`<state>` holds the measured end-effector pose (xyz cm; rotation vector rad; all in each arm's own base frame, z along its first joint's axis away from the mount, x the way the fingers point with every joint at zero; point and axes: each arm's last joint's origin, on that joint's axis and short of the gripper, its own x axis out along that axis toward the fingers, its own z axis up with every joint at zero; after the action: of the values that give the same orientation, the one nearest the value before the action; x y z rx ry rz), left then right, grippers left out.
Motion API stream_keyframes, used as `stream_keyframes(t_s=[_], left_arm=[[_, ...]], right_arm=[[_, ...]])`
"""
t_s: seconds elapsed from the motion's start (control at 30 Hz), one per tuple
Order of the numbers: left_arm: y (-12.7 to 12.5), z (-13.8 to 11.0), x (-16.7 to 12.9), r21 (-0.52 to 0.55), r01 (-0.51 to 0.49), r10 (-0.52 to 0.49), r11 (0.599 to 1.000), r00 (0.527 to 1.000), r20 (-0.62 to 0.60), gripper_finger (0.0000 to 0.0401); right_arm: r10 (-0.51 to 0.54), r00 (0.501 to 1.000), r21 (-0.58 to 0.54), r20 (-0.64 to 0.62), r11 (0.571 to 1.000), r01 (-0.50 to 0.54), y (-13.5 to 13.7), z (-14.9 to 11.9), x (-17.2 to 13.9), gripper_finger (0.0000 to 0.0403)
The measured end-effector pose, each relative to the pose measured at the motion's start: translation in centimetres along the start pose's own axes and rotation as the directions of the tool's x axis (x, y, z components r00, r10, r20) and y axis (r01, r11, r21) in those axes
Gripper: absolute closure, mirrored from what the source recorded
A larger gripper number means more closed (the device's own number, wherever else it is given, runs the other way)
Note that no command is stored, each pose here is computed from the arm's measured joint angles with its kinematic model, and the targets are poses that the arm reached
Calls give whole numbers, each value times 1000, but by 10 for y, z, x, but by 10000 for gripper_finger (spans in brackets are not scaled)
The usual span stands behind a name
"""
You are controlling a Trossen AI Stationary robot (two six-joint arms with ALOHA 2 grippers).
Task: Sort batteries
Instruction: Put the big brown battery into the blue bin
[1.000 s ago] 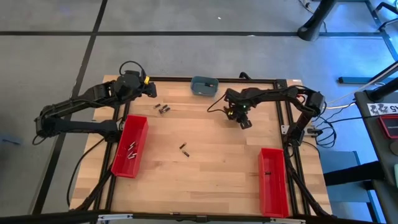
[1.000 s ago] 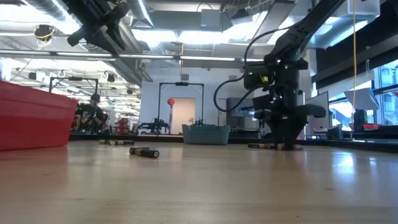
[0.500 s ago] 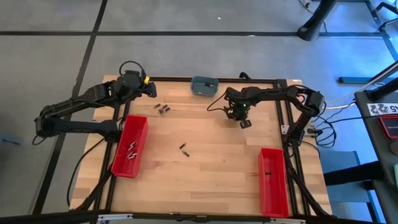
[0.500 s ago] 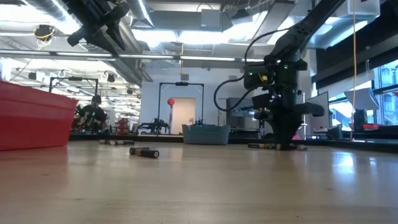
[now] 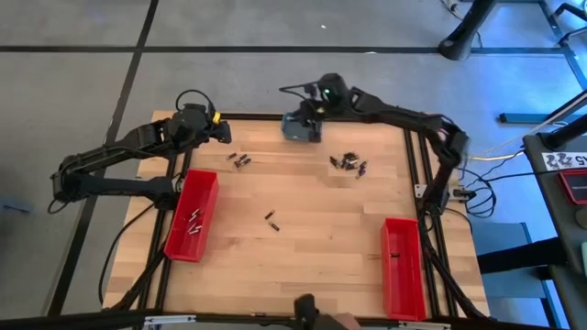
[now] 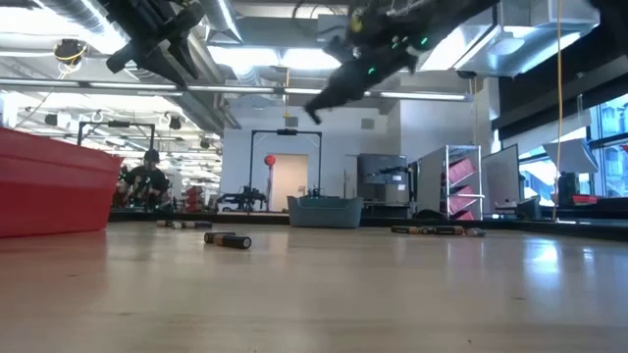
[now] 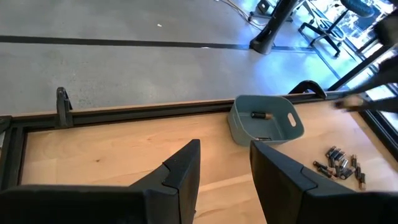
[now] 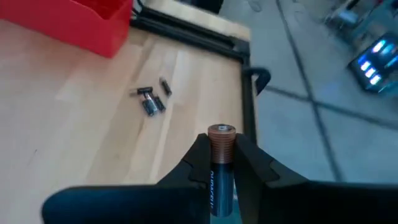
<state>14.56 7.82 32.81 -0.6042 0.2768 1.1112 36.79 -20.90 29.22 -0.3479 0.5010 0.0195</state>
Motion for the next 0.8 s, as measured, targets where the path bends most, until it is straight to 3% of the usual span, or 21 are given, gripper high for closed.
stream_keyframes(t_s=[0.1,0.3,0.57,0.8], left_arm=[[0,0,0,0,0,0,1000,1000,0,272],[0,0,0,-2,2,-2,1000,1000,3,272],[0,0,0,-5,2,-2,1000,1000,3,272],[0,0,0,-1,1,-1,1000,1000,2,272]], right_arm=[[37,998,77,-41,996,-34,-4,-19,29,366],[22,983,107,-185,994,-3,1,-52,77,361],[41,945,202,-324,979,26,4,-80,93,357],[37,918,199,-394,979,46,7,-88,94,321]])
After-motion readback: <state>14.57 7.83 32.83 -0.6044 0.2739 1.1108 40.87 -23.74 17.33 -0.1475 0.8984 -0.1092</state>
